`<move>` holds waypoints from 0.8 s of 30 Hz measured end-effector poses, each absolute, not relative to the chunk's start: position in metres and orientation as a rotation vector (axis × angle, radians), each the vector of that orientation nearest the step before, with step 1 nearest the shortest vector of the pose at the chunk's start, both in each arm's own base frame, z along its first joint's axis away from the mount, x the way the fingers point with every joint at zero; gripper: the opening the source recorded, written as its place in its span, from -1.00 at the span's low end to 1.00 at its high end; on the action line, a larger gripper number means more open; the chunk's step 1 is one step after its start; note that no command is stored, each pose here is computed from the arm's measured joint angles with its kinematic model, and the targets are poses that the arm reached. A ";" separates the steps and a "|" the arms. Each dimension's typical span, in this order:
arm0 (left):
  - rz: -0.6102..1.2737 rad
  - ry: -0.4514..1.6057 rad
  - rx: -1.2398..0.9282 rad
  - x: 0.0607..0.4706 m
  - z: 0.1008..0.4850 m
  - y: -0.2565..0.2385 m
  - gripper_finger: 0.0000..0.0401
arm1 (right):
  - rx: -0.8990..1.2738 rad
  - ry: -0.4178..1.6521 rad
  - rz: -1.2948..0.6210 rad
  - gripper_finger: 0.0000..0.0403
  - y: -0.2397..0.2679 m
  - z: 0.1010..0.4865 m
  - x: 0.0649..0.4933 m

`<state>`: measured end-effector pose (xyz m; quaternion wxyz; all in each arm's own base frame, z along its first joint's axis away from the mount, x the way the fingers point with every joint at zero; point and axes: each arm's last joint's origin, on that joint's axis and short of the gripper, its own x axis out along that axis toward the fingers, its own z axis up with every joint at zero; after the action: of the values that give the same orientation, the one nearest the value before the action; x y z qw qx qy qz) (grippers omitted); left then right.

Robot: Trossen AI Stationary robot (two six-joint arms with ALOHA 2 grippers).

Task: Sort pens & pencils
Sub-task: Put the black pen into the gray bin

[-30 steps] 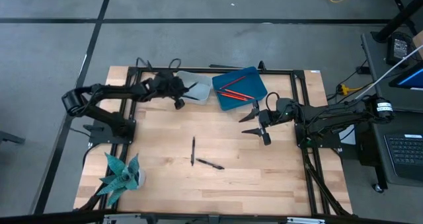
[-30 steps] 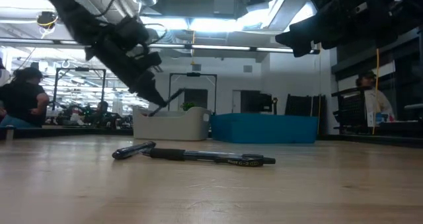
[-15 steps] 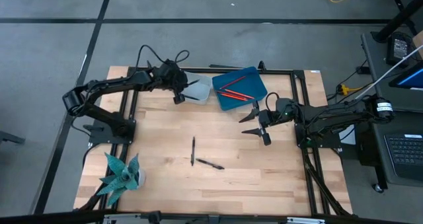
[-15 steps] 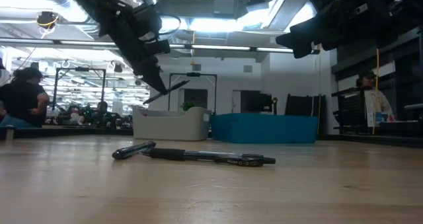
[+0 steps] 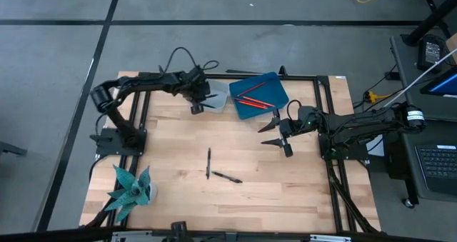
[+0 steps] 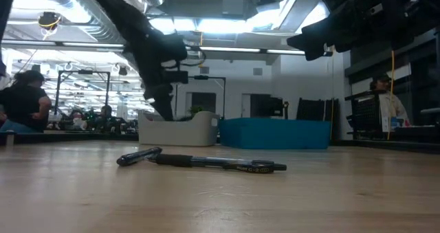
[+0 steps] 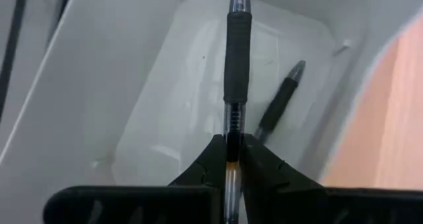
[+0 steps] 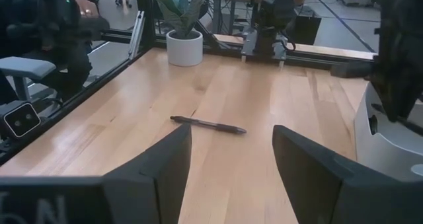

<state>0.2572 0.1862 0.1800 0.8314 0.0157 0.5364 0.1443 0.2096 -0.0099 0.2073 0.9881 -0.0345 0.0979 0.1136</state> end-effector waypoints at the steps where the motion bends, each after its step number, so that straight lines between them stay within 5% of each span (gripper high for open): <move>1: 0.299 1.148 0.035 0.260 0.178 0.188 -0.91 | -0.070 0.196 0.228 0.06 -0.010 0.207 0.210; 24: 0.300 1.201 -0.006 0.269 0.174 0.196 -0.64 | -0.062 0.212 0.229 0.06 -0.010 0.206 0.209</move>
<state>0.2693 0.1955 0.1745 0.8146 -0.0029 0.5627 0.1407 0.2093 -0.0098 0.2059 0.9874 -0.0309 0.1053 0.1138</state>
